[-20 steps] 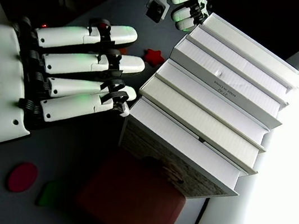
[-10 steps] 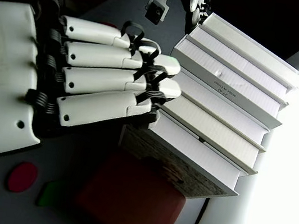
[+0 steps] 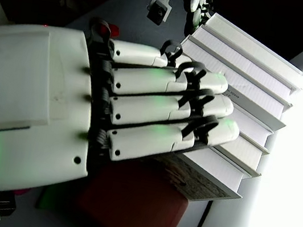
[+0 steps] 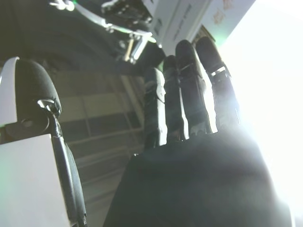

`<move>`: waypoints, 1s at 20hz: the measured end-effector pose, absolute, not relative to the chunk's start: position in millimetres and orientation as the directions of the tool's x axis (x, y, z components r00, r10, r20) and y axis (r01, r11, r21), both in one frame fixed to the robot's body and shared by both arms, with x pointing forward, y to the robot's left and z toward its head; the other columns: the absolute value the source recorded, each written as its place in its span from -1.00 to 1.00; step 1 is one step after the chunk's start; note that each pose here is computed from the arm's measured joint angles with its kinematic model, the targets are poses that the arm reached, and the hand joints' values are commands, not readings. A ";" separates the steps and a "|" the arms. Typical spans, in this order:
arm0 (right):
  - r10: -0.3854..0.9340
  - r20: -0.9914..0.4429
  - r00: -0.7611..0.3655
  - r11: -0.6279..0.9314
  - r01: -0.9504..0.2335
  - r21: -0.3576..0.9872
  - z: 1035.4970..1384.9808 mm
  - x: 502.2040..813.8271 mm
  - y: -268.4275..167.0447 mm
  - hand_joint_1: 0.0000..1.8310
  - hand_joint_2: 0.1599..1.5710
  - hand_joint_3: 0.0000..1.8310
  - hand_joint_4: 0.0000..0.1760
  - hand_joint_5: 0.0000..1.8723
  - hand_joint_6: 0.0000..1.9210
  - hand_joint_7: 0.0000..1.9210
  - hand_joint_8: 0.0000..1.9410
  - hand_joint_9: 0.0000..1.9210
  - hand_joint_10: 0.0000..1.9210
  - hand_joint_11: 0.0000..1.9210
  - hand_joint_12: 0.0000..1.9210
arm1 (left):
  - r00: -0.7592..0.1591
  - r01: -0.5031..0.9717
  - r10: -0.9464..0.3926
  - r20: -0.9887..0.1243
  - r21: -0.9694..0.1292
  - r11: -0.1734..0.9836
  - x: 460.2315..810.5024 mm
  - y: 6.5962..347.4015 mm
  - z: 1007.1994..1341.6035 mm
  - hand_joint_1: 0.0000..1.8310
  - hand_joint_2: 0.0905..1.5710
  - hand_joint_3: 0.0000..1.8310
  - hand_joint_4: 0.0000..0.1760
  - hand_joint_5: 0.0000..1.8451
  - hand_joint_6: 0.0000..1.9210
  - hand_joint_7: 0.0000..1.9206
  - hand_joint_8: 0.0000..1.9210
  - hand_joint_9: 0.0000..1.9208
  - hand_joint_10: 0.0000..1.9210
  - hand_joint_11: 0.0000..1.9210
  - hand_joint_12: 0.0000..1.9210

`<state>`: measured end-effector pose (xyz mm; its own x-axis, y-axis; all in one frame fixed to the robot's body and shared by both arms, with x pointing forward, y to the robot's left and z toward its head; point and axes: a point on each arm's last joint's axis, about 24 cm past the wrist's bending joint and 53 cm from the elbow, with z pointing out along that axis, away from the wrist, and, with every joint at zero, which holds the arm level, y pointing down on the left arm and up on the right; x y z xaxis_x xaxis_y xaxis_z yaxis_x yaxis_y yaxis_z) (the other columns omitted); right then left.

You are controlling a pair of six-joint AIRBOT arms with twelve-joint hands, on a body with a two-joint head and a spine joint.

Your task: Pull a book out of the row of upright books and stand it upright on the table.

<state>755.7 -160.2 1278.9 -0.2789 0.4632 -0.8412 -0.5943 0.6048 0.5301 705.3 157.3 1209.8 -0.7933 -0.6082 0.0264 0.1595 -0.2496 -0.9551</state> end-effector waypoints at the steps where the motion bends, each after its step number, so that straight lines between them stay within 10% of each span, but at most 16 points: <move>1: 0.465 -0.841 -0.277 0.611 -0.587 0.531 1277.7 759.0 -162.0 -0.58 0.50 -0.97 0.10 -0.71 -1.00 -1.00 -1.00 -1.00 -1.00 -1.00 -1.00 | -0.792 0.160 -0.609 0.028 -0.954 -0.252 705.6 157.8 1210.4 0.08 0.11 -1.00 -0.72 -0.59 -0.99 -0.61 -1.00 -0.58 -0.99 -1.00 0.04; 3: 0.461 -0.842 -0.279 0.620 -0.577 0.531 1274.4 762.9 -160.7 -0.70 0.51 -0.98 -0.07 -0.72 -1.00 -1.00 -1.00 -1.00 -1.00 -1.00 -1.00 | -0.793 0.160 -0.609 0.027 -0.955 -0.250 705.4 157.4 1209.9 0.09 0.12 -1.00 -0.69 -0.57 -0.99 -0.60 -0.99 -0.56 -0.98 -1.00 0.09; 8: 0.445 -0.846 -0.292 0.616 -0.586 0.526 1268.8 763.5 -146.0 -0.90 0.48 -1.00 0.95 -0.76 -1.00 -1.00 -1.00 -1.00 -1.00 -1.00 -1.00 | -0.799 0.150 -0.601 0.028 -0.958 -0.245 701.5 155.9 1207.2 0.16 0.14 -0.99 -0.85 -0.58 -1.00 -0.63 -1.00 -0.60 -0.99 -1.00 -0.02; 20: 0.440 -0.847 -0.299 0.610 -0.593 0.526 1266.3 764.3 -136.7 -0.80 0.53 -0.99 0.84 -0.77 -1.00 -1.00 -1.00 -1.00 -1.00 -1.00 -1.00 | -0.800 0.144 -0.600 0.022 -0.963 -0.227 695.8 161.6 1207.3 0.18 0.14 -1.00 -0.78 -0.56 -1.00 -0.59 -1.00 -0.57 -0.99 -1.00 0.09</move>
